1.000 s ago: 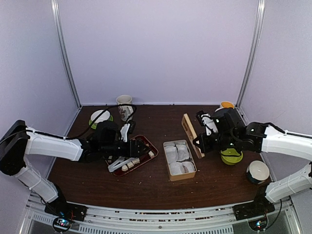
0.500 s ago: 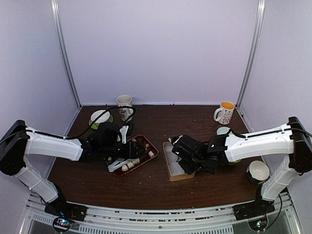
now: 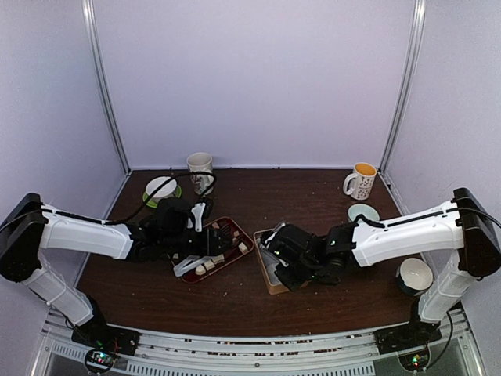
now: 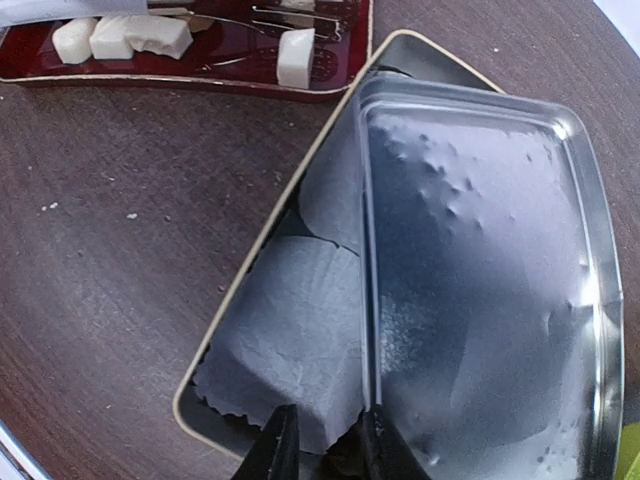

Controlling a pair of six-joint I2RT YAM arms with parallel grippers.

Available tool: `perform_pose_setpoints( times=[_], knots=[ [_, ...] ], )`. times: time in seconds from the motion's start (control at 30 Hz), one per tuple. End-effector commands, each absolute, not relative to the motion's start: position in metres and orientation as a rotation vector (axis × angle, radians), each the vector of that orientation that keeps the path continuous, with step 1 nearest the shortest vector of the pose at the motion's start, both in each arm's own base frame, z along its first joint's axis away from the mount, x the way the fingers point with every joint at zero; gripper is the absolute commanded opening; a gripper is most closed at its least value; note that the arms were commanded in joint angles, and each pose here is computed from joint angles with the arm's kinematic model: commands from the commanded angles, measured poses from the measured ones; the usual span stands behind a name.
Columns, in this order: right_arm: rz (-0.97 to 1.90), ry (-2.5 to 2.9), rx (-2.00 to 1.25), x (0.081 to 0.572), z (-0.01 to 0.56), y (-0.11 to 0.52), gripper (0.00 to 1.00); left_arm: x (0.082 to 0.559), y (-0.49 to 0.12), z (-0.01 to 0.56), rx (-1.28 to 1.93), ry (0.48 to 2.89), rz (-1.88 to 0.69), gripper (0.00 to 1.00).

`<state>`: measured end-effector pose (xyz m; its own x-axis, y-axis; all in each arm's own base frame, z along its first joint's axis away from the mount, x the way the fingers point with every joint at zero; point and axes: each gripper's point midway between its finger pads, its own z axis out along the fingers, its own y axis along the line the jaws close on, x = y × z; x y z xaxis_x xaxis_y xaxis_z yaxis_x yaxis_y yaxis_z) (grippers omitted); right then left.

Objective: Pack the chocolate

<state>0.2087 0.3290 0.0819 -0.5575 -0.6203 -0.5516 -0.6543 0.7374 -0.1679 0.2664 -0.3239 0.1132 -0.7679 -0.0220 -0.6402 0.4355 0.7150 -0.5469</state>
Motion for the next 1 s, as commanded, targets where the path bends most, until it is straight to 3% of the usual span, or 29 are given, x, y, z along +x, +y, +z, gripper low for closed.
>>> perform_pose_setpoints(
  times=[0.0,0.57,0.73,0.87,0.97],
  knots=[
    [0.194,2.332,-0.973,0.202,0.090,0.348,0.22,0.267,-0.329,0.119,0.311,2.258,-0.981,0.48],
    [0.387,2.327,-0.704,0.238,0.152,0.318,0.27,0.267,-0.331,0.121,0.337,2.255,-0.982,0.49],
    [0.394,2.402,-0.587,0.261,0.152,0.281,0.27,0.267,-0.333,0.121,0.346,2.255,-0.985,0.50],
    [0.461,2.461,-0.544,0.275,0.143,0.262,0.34,0.267,-0.335,0.121,0.356,2.257,-0.991,0.50],
    [0.472,2.532,-0.530,0.285,0.127,0.251,0.34,0.268,-0.337,0.121,0.360,2.256,-0.993,0.51]
  ],
)
